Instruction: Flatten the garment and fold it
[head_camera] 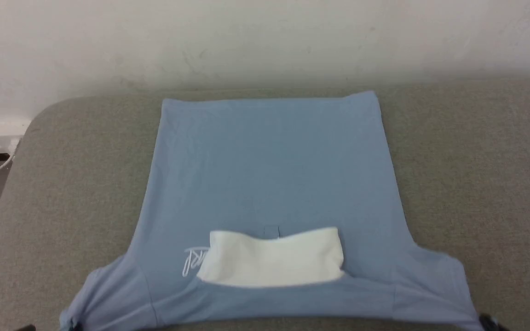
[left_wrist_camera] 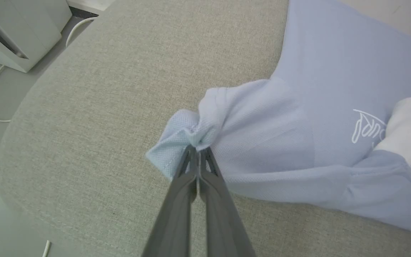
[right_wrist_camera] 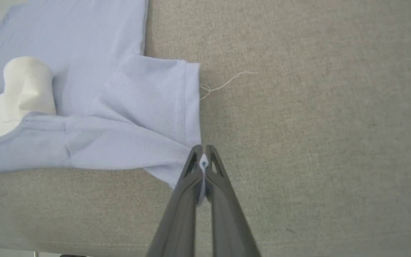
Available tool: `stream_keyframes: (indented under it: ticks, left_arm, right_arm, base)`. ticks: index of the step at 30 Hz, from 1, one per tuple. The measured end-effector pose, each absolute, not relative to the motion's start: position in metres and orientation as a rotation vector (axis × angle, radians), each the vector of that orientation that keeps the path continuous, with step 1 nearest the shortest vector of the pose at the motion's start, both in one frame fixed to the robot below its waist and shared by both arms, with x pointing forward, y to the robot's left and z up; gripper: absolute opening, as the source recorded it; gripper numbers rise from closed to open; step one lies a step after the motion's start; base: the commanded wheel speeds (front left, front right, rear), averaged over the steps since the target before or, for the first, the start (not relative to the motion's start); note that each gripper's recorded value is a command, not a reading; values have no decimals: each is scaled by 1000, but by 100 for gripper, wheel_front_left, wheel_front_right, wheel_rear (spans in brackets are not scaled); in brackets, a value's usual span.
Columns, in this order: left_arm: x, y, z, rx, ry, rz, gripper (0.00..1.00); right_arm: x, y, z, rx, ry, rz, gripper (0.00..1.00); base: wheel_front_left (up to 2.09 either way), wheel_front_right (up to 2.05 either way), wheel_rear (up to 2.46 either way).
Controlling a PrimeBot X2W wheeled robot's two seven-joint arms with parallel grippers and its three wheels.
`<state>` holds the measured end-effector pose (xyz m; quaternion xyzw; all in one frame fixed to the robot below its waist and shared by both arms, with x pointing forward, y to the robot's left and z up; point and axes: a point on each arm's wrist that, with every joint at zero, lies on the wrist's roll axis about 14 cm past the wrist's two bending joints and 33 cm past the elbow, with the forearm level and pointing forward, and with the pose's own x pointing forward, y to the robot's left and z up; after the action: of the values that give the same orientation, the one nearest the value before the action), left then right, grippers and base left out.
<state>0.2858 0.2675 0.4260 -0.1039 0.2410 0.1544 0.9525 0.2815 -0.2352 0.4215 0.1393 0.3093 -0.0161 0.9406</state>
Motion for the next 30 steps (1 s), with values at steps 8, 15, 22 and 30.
stream_keyframes:
  ticks: [8, 15, 22, 30]
  left_arm:
    - [254, 260, 399, -270, 613, 360, 0]
    - [267, 255, 405, -283, 543, 352, 0]
    - [292, 248, 417, -272, 471, 324, 0]
    - [319, 239, 425, -290, 395, 306, 0]
  right_arm:
    - [227, -225, 376, 334, 935, -86, 100]
    - [307, -218, 435, 349, 618, -19, 100]
    - [407, -234, 471, 340, 378, -23, 100]
    - [529, -236, 476, 367, 334, -17, 100]
  base:
    - [0, 0, 0]
    - [0, 0, 0]
    - [0, 0, 0]
    - [0, 0, 0]
